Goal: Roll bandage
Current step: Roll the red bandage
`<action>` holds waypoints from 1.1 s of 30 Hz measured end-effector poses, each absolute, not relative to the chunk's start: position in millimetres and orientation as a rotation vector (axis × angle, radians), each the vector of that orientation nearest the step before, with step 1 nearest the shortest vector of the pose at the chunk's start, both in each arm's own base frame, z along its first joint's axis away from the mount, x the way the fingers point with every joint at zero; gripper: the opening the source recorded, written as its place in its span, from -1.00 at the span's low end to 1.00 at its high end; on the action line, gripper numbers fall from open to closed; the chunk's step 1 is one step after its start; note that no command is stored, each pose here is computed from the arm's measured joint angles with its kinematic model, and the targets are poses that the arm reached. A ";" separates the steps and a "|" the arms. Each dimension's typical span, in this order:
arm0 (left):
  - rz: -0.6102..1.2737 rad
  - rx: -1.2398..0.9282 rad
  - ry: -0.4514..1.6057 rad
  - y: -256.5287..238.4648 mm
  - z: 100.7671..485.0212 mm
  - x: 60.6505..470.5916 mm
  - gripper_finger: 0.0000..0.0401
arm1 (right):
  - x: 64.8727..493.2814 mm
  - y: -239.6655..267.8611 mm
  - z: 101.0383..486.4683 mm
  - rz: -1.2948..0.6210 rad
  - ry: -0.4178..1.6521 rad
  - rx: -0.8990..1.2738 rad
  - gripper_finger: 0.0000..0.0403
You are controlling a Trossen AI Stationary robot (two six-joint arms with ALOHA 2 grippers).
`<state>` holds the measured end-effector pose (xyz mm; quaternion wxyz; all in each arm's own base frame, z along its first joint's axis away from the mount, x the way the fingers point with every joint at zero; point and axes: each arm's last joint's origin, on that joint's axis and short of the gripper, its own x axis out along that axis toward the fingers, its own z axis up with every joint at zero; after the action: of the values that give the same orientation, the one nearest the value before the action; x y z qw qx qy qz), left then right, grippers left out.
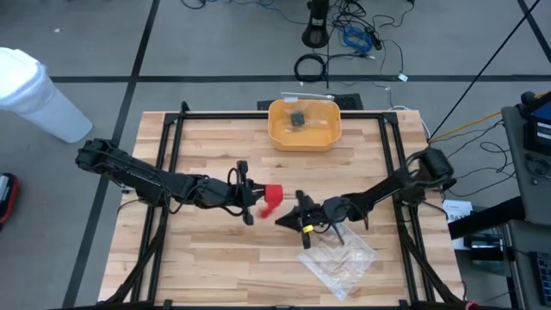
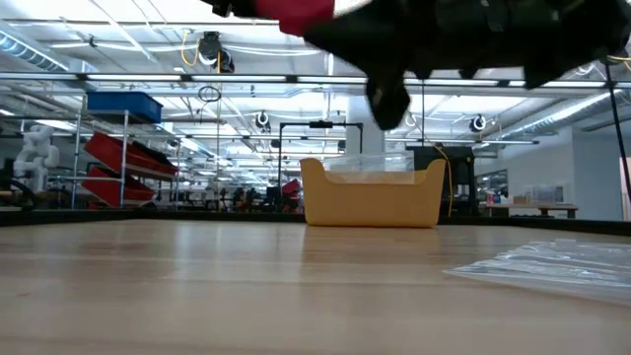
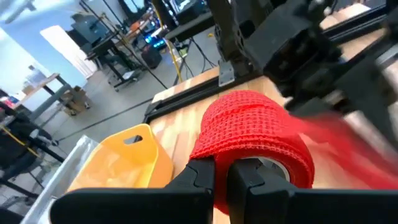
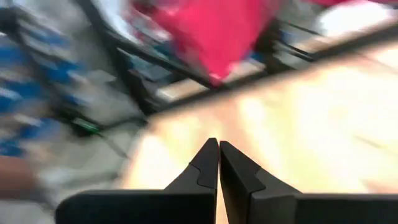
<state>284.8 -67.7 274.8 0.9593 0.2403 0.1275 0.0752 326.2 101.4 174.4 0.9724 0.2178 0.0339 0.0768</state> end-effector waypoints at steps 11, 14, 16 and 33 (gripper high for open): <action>0.080 0.571 0.174 -89.3 282.4 280.3 -0.95 | 297.8 113.9 209.7 0.067 0.149 0.228 -0.96; 0.071 0.565 0.167 -92.0 282.8 279.5 -0.95 | 295.5 119.3 210.9 0.076 0.137 0.161 -0.83; 0.067 0.532 0.152 -93.0 283.9 279.5 -0.95 | 295.0 121.5 210.5 0.068 0.129 0.099 -0.72; 0.085 -0.457 0.069 -51.5 286.8 294.6 -0.95 | 281.9 155.8 219.6 -0.354 -0.040 -0.600 -0.75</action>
<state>294.6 -51.5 286.8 0.9726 -0.2262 0.0344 0.0419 281.9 155.8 219.6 0.9397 -0.2939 -0.0198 -0.1737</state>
